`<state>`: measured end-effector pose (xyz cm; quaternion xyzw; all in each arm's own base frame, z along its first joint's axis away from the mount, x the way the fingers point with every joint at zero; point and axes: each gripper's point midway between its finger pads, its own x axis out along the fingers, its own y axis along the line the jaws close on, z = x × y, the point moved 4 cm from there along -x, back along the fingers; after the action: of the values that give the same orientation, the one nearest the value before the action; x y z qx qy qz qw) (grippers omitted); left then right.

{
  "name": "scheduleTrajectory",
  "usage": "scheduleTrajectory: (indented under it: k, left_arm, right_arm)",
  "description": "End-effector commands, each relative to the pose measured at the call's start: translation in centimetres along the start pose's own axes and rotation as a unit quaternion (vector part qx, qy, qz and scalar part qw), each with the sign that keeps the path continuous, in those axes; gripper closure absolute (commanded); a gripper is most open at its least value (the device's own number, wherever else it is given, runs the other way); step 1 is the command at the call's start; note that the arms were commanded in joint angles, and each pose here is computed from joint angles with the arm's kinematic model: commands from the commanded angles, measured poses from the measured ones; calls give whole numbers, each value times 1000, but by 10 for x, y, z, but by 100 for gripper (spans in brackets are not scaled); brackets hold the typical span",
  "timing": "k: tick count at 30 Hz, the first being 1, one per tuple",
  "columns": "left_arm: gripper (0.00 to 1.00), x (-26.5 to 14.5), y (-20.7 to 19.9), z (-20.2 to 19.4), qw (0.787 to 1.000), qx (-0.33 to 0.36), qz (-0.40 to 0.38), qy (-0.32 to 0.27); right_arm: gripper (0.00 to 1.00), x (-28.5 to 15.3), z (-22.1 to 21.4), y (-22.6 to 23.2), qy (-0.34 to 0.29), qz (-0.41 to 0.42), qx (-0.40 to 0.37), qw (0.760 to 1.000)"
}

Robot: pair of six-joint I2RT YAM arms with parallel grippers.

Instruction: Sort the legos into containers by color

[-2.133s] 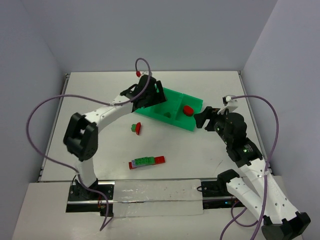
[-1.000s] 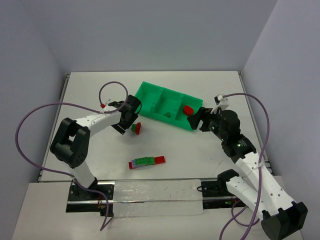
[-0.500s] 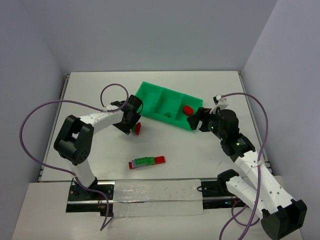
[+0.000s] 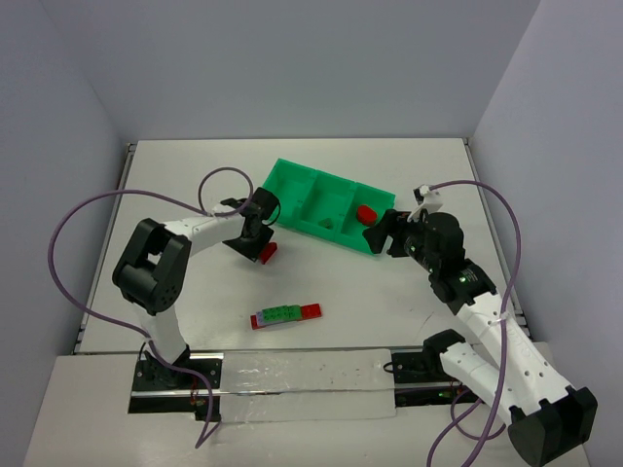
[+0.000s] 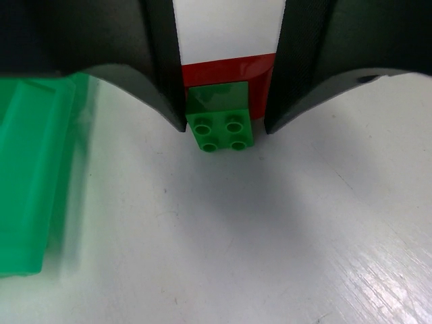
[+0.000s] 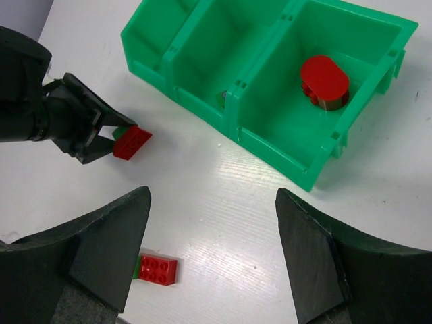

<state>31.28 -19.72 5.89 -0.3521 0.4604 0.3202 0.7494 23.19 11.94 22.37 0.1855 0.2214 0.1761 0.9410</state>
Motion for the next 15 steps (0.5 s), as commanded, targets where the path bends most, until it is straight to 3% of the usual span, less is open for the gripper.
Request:
scheduleTrajectory:
  k: [1,9,15]
  left_arm:
    - [62,-4,-14,6,1000,-17,-19,-6]
    - [97,-23,-16,17,999,4,-40,-25]
    - [100,-86,-38,25,983,57,-163,-54]
  right_arm:
    - [18,-1,9,6,-13,9,-2,1000]
    - [18,-2,9,8,-8,16,-2,1000]
    - [17,1,10,29,-8,88,-10,996]
